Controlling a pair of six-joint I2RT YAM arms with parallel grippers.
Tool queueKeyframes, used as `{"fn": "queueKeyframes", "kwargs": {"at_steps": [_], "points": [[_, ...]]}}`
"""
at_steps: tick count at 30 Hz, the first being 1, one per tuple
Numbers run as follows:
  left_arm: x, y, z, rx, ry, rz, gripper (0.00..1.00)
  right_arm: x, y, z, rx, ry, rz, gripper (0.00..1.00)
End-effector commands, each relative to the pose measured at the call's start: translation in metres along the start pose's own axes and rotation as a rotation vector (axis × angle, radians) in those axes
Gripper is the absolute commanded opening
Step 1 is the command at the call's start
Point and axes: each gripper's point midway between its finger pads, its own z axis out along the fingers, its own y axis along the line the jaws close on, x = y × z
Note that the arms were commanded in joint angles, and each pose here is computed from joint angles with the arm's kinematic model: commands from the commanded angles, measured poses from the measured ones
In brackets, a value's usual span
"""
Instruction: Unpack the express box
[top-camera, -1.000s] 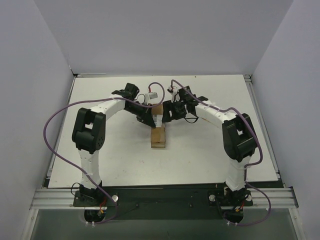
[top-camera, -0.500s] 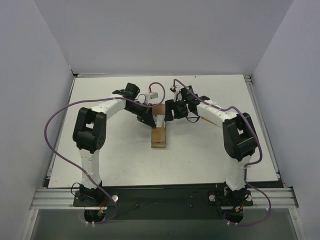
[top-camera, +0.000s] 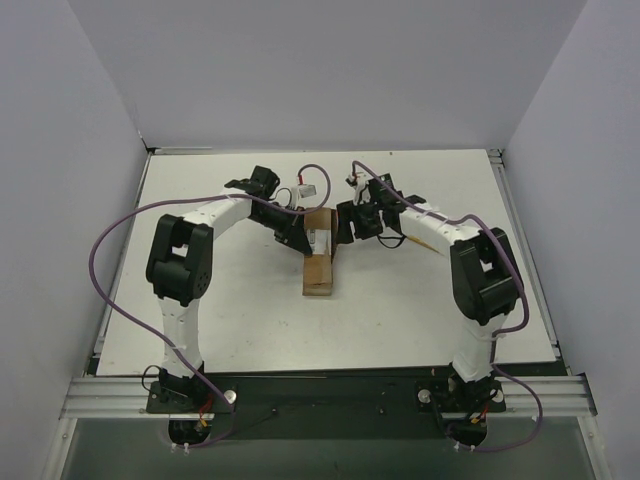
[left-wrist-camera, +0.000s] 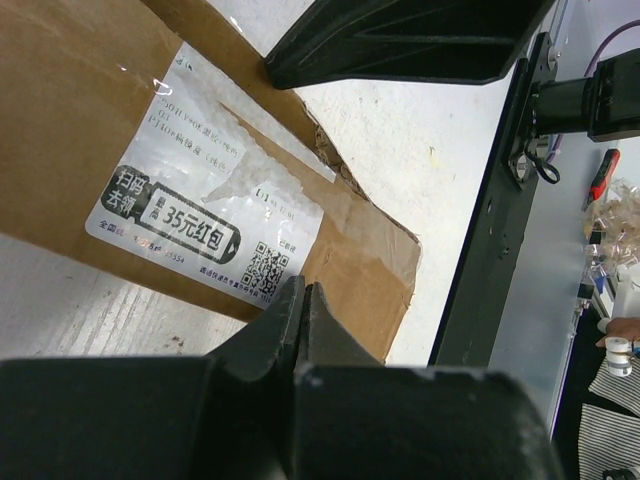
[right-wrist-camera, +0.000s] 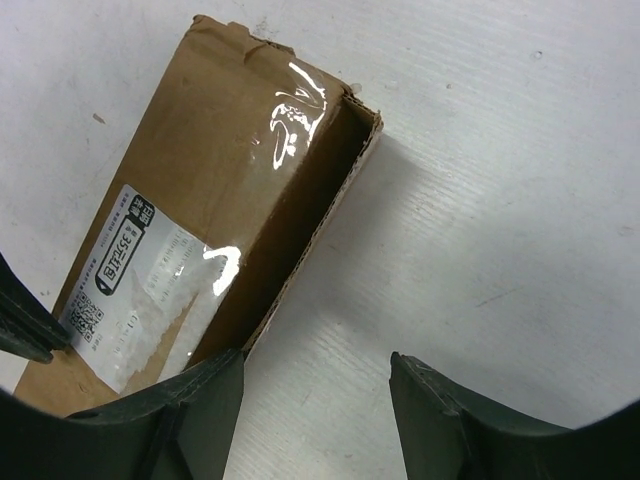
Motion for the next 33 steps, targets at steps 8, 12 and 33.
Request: {"fn": "queueKeyframes", "kwargs": {"at_steps": [8, 12, 33], "points": [[0.021, 0.024, -0.006, -0.052, 0.049, -0.036, 0.00, 0.063, -0.052, -0.022, 0.266, 0.178, 0.043, 0.55], [0.023, 0.023, -0.005, -0.050, 0.050, -0.041, 0.00, 0.065, -0.056, -0.019, 0.270, 0.192, 0.066, 0.54], [0.015, 0.014, -0.005, -0.041, 0.044, 0.001, 0.00, 0.020, -0.005, -0.026, -0.145, 0.049, 0.106, 0.54]]}}
